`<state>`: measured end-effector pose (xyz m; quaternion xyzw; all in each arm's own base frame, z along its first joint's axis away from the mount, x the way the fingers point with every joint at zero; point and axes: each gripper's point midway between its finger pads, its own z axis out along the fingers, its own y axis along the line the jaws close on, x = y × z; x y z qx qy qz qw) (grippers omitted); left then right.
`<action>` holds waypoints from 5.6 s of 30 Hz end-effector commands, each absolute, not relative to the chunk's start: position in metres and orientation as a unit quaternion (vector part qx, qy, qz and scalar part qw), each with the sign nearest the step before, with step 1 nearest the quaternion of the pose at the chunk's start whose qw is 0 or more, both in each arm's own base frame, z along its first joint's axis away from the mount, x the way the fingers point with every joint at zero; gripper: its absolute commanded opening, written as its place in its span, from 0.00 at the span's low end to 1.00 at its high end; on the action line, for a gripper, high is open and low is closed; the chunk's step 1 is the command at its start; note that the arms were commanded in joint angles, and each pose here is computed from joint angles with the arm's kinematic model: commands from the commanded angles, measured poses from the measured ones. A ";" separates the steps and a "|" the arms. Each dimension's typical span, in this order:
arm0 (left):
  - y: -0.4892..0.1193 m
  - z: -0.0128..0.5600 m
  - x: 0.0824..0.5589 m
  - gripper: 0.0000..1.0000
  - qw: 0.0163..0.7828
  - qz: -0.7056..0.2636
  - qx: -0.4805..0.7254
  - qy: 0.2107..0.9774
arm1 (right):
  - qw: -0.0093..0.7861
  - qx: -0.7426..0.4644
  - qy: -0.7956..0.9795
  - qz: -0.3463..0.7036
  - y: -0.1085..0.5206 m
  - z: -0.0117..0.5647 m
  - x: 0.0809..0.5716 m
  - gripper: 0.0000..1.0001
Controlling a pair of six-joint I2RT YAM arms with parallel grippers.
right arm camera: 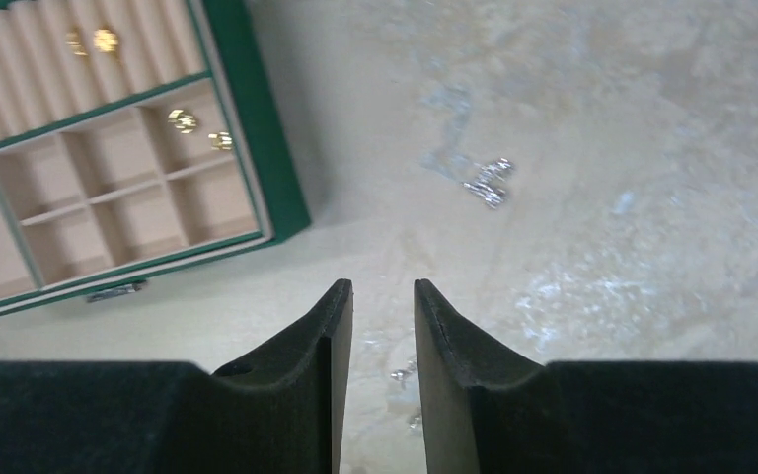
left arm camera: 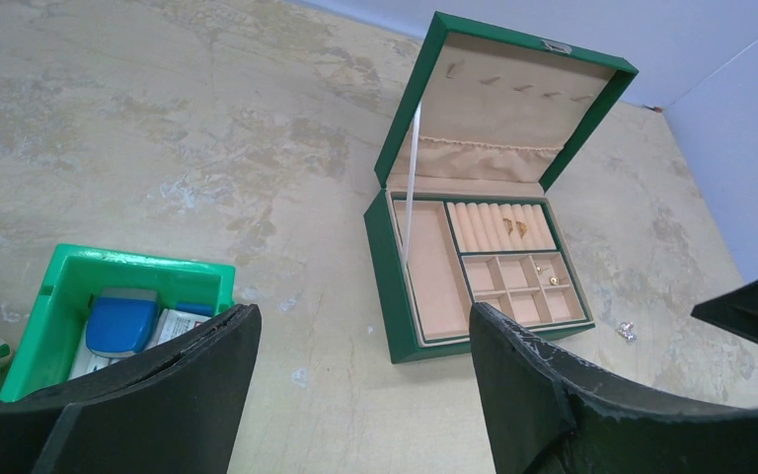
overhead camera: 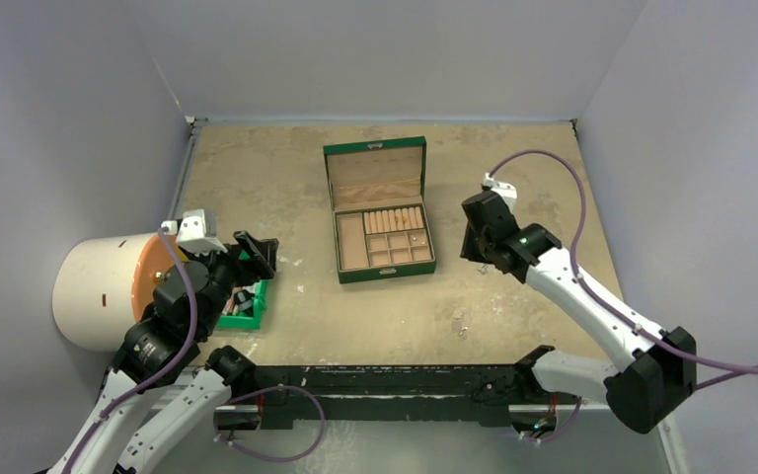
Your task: Organize the mixed jewelry
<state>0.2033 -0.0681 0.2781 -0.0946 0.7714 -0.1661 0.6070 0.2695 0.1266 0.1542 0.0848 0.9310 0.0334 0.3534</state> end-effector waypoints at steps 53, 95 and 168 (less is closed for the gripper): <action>-0.068 0.283 0.209 0.77 0.614 -0.166 -0.106 0.764 | 0.234 0.189 0.951 0.073 0.083 0.021 0.287 0.22; -0.066 0.288 0.206 0.77 0.620 -0.171 -0.107 0.758 | 0.340 0.090 0.917 0.190 0.188 0.175 0.319 0.02; -0.065 0.285 0.208 0.78 0.617 -0.165 -0.109 0.762 | 0.340 0.213 0.916 0.010 0.082 0.123 0.287 0.38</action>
